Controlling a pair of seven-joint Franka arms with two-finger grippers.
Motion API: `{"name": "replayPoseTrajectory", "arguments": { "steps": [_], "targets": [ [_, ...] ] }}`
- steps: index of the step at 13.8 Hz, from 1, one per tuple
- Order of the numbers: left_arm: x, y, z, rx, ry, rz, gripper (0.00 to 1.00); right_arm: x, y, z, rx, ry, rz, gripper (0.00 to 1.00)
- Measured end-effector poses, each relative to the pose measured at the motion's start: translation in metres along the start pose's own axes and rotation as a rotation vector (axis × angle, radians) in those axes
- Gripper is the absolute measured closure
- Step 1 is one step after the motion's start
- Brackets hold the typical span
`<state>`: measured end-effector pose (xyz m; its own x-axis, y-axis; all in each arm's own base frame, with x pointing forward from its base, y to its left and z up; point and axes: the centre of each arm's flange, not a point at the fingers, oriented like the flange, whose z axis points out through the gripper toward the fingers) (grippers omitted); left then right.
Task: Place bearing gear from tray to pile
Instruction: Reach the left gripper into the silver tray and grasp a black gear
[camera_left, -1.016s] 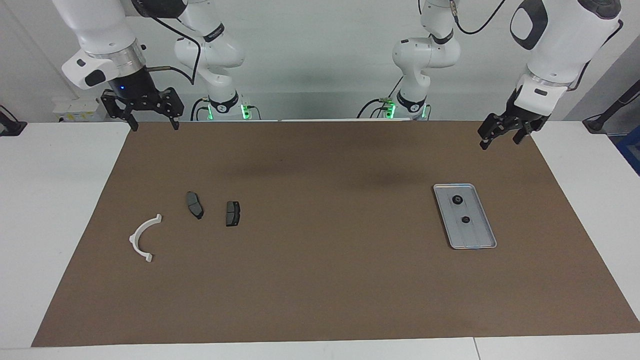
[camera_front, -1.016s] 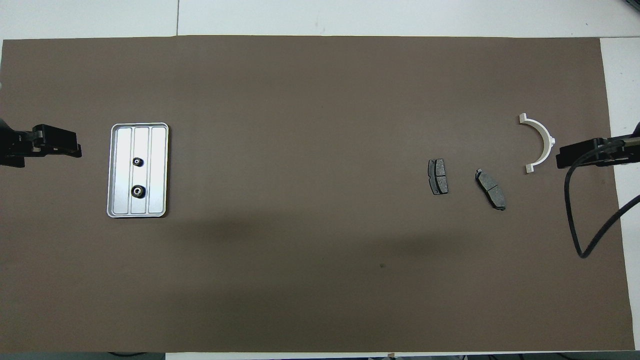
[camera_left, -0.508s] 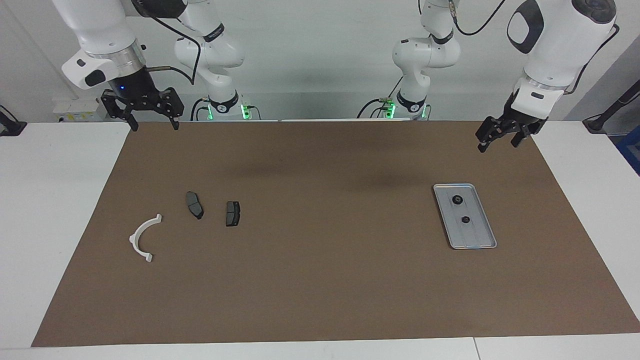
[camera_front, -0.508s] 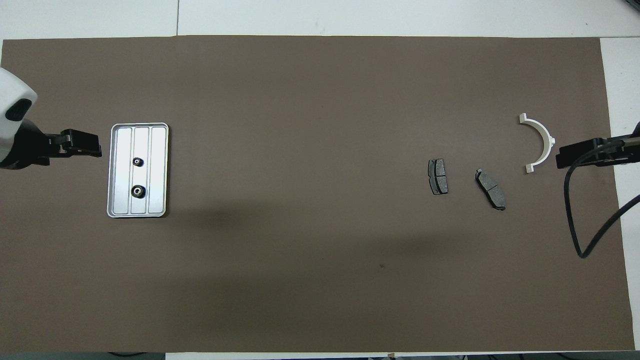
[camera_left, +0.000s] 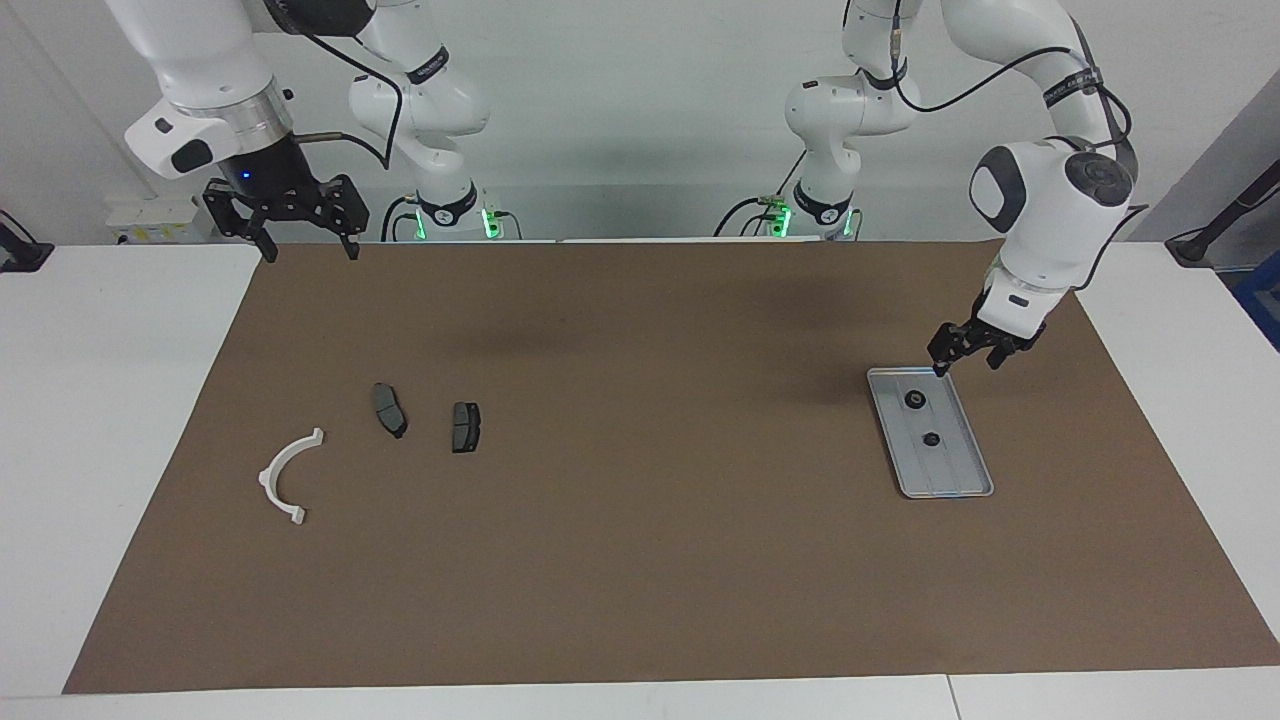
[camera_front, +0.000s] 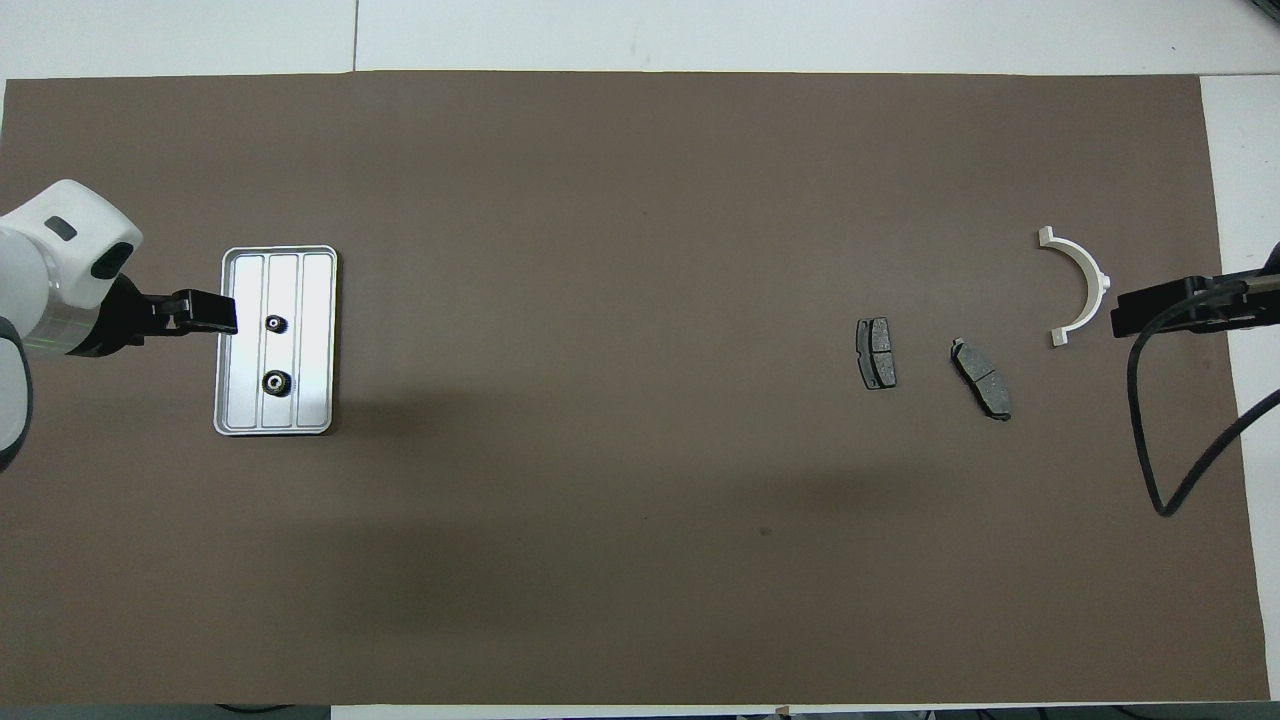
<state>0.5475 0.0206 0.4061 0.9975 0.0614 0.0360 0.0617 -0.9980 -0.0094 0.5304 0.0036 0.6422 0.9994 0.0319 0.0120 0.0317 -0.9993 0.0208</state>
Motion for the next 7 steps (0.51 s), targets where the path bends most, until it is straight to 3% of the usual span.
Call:
{"name": "replayPoseTrajectory", "arguments": {
  "steps": [2,5,6,7],
  "targets": [
    [-0.005,0.000,0.016,0.001,-0.022,-0.001,0.20,0.000,0.000,0.000,0.000,0.000,0.000,0.00],
    [-0.009,0.009,0.043,0.000,-0.018,-0.052,0.20,0.000,0.000,0.000,0.000,0.000,0.000,0.00],
    [-0.009,0.015,0.056,0.000,-0.020,-0.059,0.29,0.000,0.000,0.000,0.000,0.000,0.000,0.00],
    [-0.008,0.019,0.068,0.000,-0.024,-0.062,0.29,0.000,0.000,0.000,0.000,0.000,0.000,0.00]
  ]
}}
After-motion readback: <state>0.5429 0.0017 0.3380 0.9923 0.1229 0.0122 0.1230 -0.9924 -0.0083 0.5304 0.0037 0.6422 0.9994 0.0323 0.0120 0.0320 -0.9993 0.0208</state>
